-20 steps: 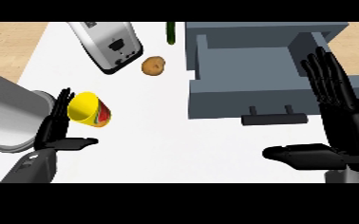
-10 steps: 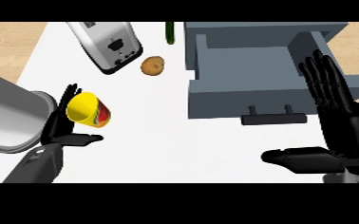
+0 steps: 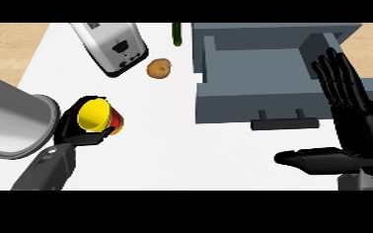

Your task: Pick up the cup, place it into the drawer and close the drawer

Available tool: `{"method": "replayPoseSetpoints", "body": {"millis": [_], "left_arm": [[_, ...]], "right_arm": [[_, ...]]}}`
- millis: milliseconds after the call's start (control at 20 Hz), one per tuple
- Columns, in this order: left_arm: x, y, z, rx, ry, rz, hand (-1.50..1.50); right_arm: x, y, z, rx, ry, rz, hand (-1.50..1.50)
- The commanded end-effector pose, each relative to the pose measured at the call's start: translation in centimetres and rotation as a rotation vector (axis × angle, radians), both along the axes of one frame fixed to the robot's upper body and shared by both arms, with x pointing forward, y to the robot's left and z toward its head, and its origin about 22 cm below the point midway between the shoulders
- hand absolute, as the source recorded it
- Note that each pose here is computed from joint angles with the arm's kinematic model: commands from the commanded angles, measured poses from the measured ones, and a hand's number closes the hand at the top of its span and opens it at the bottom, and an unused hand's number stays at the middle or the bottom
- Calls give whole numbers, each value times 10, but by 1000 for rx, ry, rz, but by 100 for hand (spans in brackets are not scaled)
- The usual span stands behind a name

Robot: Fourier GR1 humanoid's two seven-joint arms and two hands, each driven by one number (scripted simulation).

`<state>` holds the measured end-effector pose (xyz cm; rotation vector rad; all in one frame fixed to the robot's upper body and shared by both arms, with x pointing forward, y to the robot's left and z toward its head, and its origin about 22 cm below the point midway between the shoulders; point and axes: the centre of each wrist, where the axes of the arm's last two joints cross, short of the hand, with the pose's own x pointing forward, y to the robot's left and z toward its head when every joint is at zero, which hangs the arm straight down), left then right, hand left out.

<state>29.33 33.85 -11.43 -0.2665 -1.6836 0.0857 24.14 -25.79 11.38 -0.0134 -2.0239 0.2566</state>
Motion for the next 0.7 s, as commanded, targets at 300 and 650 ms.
{"method": "replayPoseSetpoints", "body": {"millis": [300,650], "left_arm": [[0,-15,-4,-230,-179,-107,150],[-18,-6,-14,-151,-271,255,150]], "right_arm": [[1,-5,-4,1,10,-21,-150],[-6,-2,-4,-17,12,-38,-150]]}}
